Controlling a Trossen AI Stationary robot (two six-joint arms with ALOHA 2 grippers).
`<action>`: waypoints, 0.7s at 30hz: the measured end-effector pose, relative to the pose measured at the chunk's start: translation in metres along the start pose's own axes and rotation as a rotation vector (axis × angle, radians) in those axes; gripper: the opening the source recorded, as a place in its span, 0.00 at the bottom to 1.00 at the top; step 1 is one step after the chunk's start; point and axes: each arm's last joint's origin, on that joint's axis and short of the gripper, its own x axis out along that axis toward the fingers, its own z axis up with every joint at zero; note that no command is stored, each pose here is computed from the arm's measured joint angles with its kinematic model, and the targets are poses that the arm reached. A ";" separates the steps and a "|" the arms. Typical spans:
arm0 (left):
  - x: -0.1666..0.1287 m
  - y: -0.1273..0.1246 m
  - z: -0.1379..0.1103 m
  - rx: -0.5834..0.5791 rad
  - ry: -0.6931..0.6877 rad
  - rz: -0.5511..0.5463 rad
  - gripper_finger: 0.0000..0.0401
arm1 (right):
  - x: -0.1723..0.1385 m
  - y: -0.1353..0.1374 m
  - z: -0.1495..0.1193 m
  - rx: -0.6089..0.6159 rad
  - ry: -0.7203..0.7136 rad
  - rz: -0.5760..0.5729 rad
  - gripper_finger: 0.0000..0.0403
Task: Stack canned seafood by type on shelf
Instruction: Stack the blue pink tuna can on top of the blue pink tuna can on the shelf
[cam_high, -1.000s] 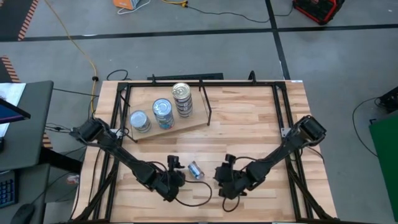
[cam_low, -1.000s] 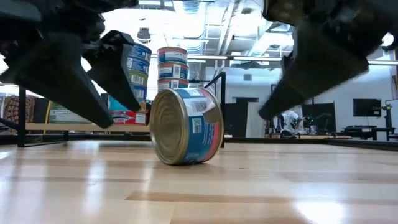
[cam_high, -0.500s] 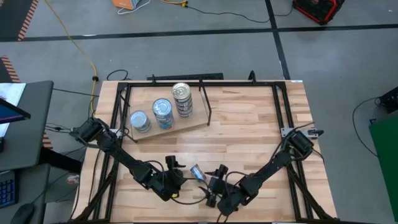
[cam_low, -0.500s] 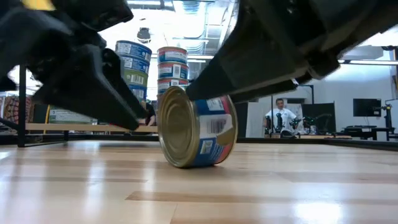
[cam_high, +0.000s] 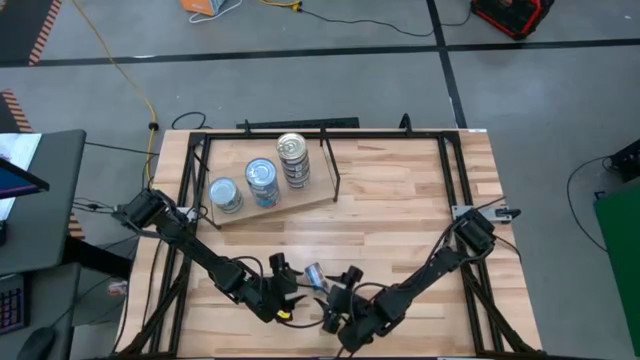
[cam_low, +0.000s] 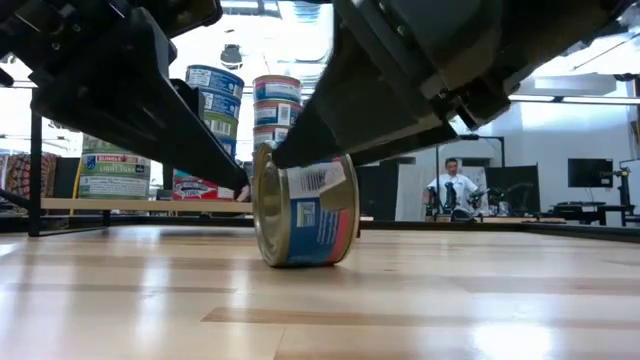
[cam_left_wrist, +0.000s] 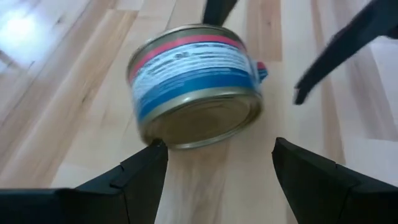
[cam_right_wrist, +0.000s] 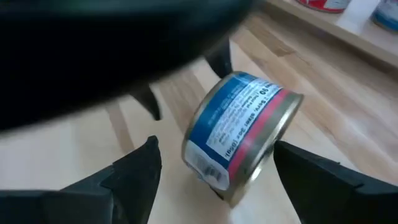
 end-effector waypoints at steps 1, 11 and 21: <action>0.000 0.000 0.000 -0.002 0.000 -0.008 0.70 | 0.000 0.000 0.000 -0.013 0.003 -0.001 0.84; 0.000 -0.001 0.001 -0.007 0.003 -0.022 0.70 | 0.008 -0.009 -0.002 -0.078 0.127 0.029 0.82; -0.005 -0.007 -0.002 0.053 -0.022 -0.004 0.70 | -0.010 0.005 -0.002 0.060 -0.043 -0.003 0.82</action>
